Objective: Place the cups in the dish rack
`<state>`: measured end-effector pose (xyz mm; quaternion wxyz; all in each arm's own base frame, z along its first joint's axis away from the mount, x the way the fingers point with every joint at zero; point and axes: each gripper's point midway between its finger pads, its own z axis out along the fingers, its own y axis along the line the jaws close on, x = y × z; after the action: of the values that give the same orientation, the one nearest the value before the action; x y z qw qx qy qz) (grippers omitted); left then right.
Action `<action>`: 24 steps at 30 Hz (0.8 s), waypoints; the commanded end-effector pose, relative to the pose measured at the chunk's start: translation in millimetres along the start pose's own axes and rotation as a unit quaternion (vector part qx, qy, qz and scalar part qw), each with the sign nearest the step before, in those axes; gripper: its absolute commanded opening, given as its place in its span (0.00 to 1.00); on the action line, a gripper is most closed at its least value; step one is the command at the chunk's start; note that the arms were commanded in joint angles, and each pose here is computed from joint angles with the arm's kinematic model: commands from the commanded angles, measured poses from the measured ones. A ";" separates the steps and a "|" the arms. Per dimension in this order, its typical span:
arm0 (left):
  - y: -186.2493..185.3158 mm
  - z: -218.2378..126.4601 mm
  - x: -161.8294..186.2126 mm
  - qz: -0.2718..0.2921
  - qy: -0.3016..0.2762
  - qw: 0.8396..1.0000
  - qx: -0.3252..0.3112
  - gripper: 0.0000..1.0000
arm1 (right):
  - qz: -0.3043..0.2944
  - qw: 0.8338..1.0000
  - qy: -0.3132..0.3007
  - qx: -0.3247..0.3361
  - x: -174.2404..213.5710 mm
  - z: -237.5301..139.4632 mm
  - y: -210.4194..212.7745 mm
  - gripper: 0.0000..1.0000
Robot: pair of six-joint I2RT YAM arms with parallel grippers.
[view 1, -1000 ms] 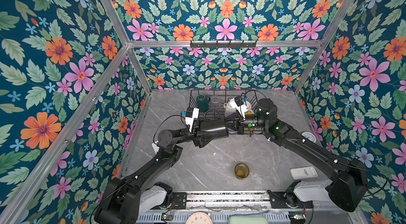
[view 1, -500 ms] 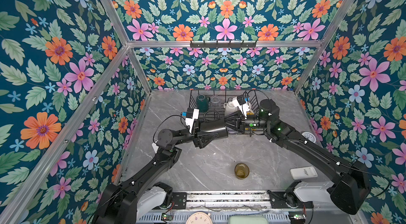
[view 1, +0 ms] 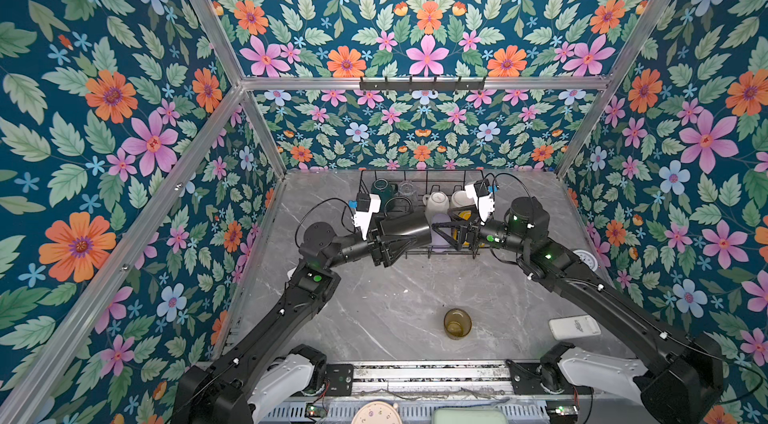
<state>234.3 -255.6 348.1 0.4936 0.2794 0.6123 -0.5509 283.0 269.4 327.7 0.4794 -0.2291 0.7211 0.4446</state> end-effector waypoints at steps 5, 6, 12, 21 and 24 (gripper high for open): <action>60.9 0.9 8.9 -0.002 0.076 0.983 -0.166 0.00 | 0.040 0.991 -0.017 0.126 4.7 -19.2 -51.3 0.99; 68.8 -0.4 7.9 -0.004 0.083 0.978 -0.189 0.00 | 0.043 0.990 -0.019 0.133 5.3 -20.7 -53.8 0.99; 115.3 -15.5 5.2 -0.011 0.139 0.934 -0.328 0.00 | 0.057 0.983 -0.007 0.173 16.1 -25.0 -68.6 0.99; 156.3 -26.1 16.5 -0.022 0.220 0.879 -0.423 0.00 | 0.069 0.978 0.009 0.196 31.3 -29.0 -78.4 0.99; 167.9 -27.5 20.0 -0.020 0.237 0.864 -0.444 0.00 | 0.069 0.978 0.016 0.198 35.6 -30.8 -78.6 0.99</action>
<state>360.6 -205.2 262.8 0.3897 0.1443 0.8893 -0.1909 312.5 209.5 267.3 0.4691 -0.0893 0.8159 0.3261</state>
